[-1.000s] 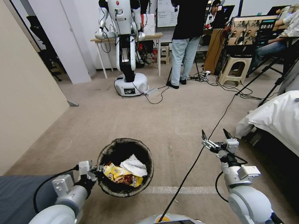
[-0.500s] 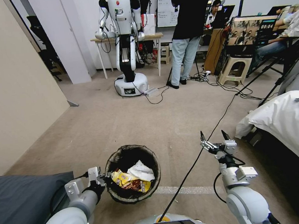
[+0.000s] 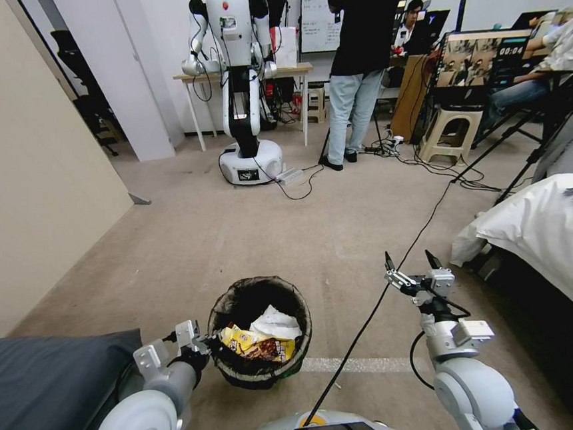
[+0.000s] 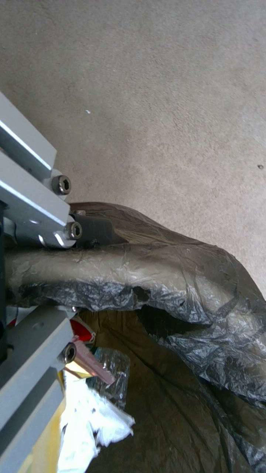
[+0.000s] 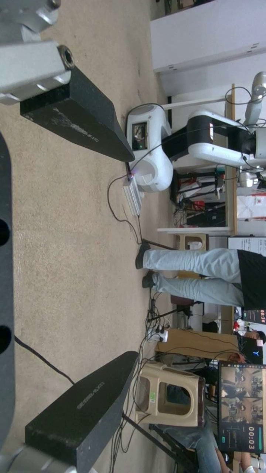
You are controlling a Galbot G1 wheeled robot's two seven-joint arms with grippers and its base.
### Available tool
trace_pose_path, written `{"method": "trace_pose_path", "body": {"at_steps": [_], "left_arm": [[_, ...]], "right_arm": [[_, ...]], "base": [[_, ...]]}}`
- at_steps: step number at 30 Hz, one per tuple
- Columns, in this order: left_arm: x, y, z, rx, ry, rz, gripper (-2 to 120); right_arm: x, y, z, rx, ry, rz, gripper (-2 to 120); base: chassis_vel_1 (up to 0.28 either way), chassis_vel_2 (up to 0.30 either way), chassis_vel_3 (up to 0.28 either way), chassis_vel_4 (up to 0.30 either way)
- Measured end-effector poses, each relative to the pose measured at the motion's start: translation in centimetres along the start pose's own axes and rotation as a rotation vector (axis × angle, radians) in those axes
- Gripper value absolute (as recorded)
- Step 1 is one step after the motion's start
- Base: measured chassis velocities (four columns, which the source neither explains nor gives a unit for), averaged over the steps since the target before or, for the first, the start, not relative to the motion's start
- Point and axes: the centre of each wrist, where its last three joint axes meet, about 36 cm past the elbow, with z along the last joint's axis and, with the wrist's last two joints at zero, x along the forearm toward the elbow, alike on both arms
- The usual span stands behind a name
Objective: Pick up the trash bin, then pick up the garbage from the floor and place it into the trash bin.
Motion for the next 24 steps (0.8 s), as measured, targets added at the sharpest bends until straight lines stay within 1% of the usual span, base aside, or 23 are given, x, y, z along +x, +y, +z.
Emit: {"method": "trace_pose_path", "body": {"at_steps": [7, 12, 13, 14, 17, 19, 24], "left_arm": [[-0.3, 0.1, 0.1, 0.001, 0.007, -0.028, 2], [-0.4, 0.2, 0.1, 0.002, 0.009, -0.037, 2], [-0.4, 0.2, 0.1, 0.002, 0.01, -0.038, 4], [-0.5, 0.3, 0.1, 0.003, 0.011, -0.039, 10], [-0.7, 0.4, 0.1, 0.002, 0.011, -0.043, 9], [-0.9, 0.4, 0.1, 0.001, 0.012, -0.042, 11], [-1.1, 0.4, 0.1, 0.001, 0.013, -0.041, 8]], "right_arm": [[-0.1, 0.2, 0.0, -0.004, -0.003, -0.006, 100], [-0.1, 0.3, 0.0, -0.006, -0.003, -0.009, 100], [-0.1, 0.3, 0.0, -0.006, -0.003, -0.01, 100], [-0.1, 0.3, 0.0, -0.006, -0.003, -0.01, 100], [-0.1, 0.3, 0.0, -0.006, -0.002, -0.008, 100], [-0.1, 0.2, 0.0, -0.004, -0.002, -0.007, 100], [-0.1, 0.1, 0.0, -0.003, -0.002, -0.005, 100]], "base": [[0.0, 0.0, 0.0, 0.0], [0.0, 0.0, 0.0, 0.0], [0.0, 0.0, 0.0, 0.0], [0.0, 0.0, 0.0, 0.0], [0.0, 0.0, 0.0, 0.0], [0.0, 0.0, 0.0, 0.0], [0.0, 0.0, 0.0, 0.0]]}}
